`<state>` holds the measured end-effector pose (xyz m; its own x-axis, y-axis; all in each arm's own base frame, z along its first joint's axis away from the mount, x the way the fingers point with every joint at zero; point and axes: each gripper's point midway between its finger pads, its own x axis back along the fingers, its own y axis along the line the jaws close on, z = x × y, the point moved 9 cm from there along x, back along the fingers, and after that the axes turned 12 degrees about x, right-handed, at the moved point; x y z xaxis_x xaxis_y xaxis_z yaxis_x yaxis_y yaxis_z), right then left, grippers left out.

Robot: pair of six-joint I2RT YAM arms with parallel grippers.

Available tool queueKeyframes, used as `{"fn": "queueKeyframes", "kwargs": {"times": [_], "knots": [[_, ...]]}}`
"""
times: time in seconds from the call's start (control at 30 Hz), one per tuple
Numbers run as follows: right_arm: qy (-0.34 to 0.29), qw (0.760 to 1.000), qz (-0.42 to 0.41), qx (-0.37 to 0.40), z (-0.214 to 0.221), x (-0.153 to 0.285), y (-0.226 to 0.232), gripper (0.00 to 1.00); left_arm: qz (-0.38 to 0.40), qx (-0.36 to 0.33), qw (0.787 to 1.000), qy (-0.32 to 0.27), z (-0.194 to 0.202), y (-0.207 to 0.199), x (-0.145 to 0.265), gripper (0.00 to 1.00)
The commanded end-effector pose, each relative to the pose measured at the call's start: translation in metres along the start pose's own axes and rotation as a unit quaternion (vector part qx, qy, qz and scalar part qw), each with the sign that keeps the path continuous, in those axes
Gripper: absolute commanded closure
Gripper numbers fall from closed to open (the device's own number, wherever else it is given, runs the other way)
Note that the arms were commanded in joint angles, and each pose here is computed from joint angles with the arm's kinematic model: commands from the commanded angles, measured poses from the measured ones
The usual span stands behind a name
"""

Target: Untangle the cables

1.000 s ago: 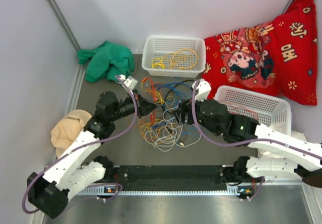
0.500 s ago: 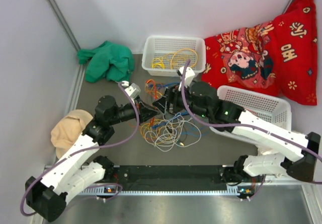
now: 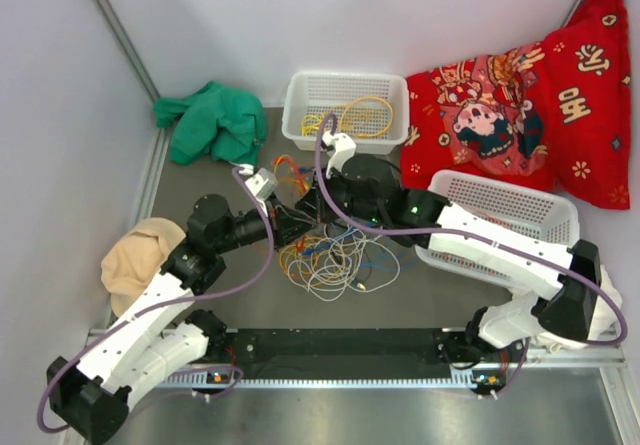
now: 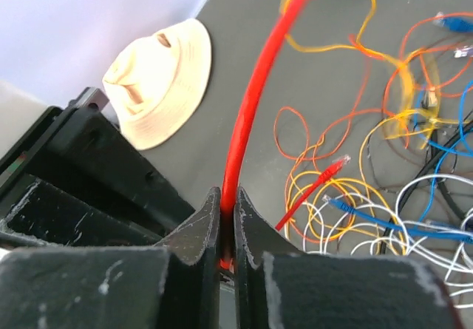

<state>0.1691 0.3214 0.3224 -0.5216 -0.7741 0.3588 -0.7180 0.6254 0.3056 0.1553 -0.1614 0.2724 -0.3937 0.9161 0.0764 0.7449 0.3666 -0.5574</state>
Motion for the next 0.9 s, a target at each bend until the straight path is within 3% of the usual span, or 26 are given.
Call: {"fn": "queueKeyframes", "kwargs": {"times": [0.0,0.07,0.17,0.2,0.5,0.57,0.77,0.87], "knots": [[-0.096,0.995,0.022,0.028,-0.058,0.049,0.005,1.00,-0.083,0.020,0.995,-0.052,-0.013,0.006,0.003,0.70],[-0.108,0.992,0.044,0.044,-0.069,0.073,0.002,1.00,-0.125,0.056,0.990,-0.039,-0.009,0.014,0.002,0.42],[-0.118,0.988,0.080,0.064,-0.081,0.107,-0.004,1.00,-0.175,0.094,0.979,-0.035,-0.007,0.024,-0.002,0.31],[-0.125,0.986,0.086,0.065,-0.085,0.116,-0.005,1.00,-0.185,0.100,0.977,-0.038,-0.008,0.027,-0.003,0.22],[-0.063,0.991,0.104,0.059,-0.046,0.140,-0.020,1.00,-0.234,0.116,0.960,-0.104,-0.019,0.034,-0.002,0.18],[-0.061,0.993,0.088,0.048,-0.040,0.141,-0.018,1.00,-0.232,0.120,0.957,-0.127,-0.020,0.034,-0.001,0.01],[-0.065,0.996,0.056,0.029,-0.039,0.151,-0.012,1.00,-0.082,0.068,0.968,-0.227,-0.026,0.016,-0.002,0.01],[-0.064,0.997,0.045,0.023,-0.041,0.153,-0.009,1.00,-0.050,0.023,0.963,-0.262,-0.026,0.014,0.001,0.01]]}}
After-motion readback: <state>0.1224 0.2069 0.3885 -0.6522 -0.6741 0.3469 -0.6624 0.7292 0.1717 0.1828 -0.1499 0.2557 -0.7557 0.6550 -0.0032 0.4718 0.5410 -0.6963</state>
